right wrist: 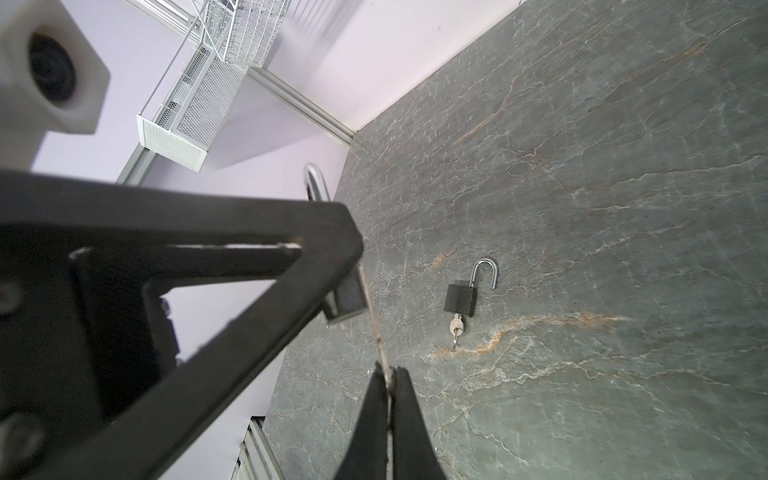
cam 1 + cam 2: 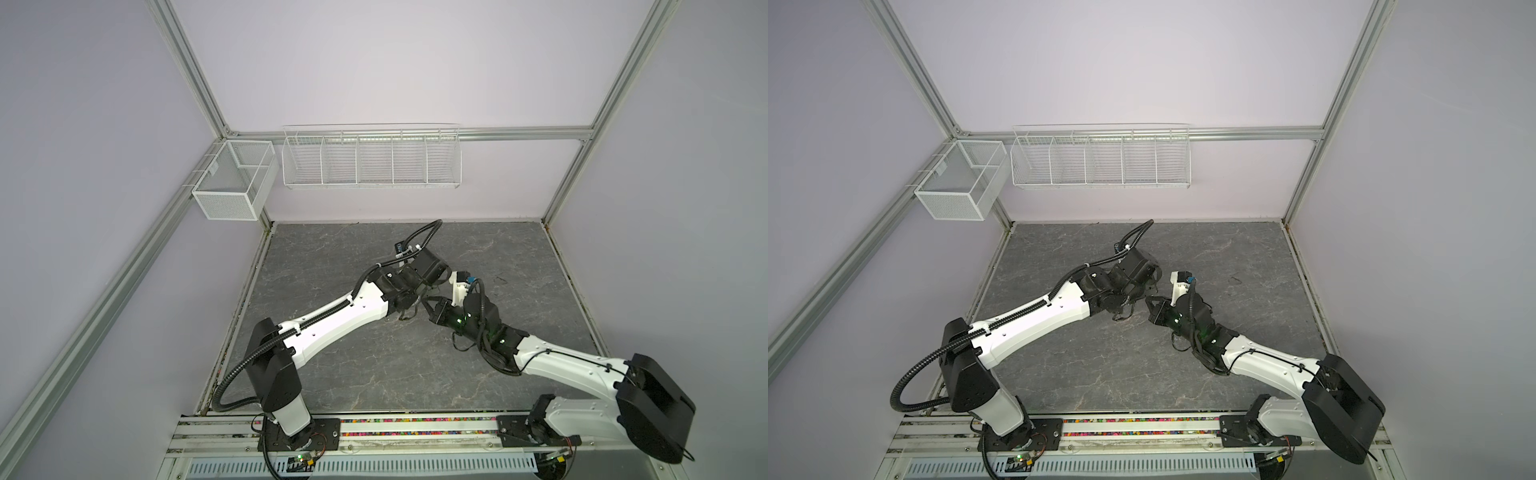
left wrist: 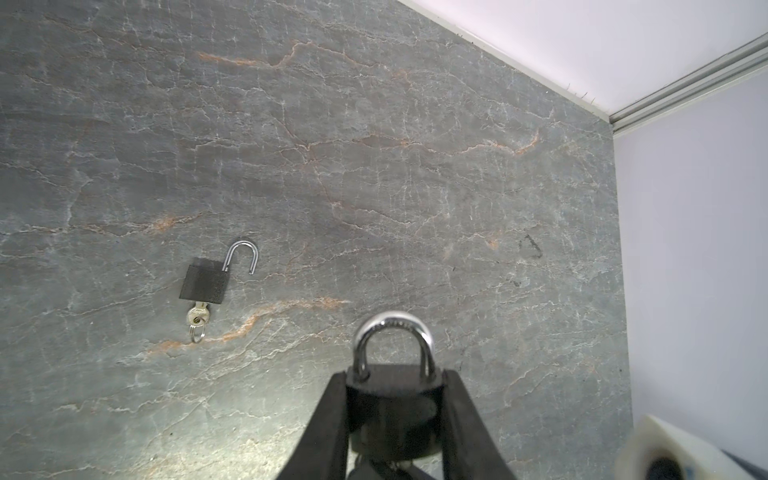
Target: Unlock with the key
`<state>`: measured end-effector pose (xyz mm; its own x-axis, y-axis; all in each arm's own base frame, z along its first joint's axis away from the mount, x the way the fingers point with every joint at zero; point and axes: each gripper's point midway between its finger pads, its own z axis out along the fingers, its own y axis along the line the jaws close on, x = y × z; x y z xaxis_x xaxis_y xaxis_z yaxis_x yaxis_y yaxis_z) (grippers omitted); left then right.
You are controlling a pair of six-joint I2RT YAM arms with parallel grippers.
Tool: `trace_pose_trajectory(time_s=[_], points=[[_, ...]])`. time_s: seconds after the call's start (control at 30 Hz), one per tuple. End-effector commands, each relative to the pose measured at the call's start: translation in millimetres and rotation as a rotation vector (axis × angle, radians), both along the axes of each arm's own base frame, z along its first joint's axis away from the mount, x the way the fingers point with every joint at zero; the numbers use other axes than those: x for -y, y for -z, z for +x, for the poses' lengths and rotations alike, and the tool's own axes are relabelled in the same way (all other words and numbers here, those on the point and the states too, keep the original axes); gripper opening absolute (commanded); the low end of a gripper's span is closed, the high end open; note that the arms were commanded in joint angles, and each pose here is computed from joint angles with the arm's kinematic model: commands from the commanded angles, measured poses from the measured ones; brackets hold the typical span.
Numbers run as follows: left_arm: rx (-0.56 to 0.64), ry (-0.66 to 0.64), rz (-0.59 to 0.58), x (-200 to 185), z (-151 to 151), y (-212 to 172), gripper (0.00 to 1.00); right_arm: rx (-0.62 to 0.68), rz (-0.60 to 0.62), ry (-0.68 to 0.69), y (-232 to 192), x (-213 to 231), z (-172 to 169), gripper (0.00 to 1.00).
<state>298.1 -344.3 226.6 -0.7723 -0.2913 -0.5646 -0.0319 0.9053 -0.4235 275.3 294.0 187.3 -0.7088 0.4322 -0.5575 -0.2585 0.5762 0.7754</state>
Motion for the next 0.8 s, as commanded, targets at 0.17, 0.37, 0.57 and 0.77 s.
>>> trace_pose_trajectory(time_s=[0.17,0.37,0.57,0.77], points=[[0.068,-0.033,-0.032,-4.1,9.9,-29.2,0.0,0.009,0.035,-0.02,-10.0,-1.1,-8.3,0.06],[0.059,-0.038,-0.011,-6.3,10.4,-23.0,0.0,0.039,0.041,-0.012,-21.5,2.7,-9.1,0.06],[0.071,-0.044,-0.015,-7.5,13.3,-27.0,0.0,0.018,0.041,-0.031,-16.6,-1.6,-11.5,0.06],[0.068,-0.049,-0.01,-9.1,15.1,-25.9,0.0,0.021,0.051,-0.03,-18.0,-2.4,-11.3,0.06]])
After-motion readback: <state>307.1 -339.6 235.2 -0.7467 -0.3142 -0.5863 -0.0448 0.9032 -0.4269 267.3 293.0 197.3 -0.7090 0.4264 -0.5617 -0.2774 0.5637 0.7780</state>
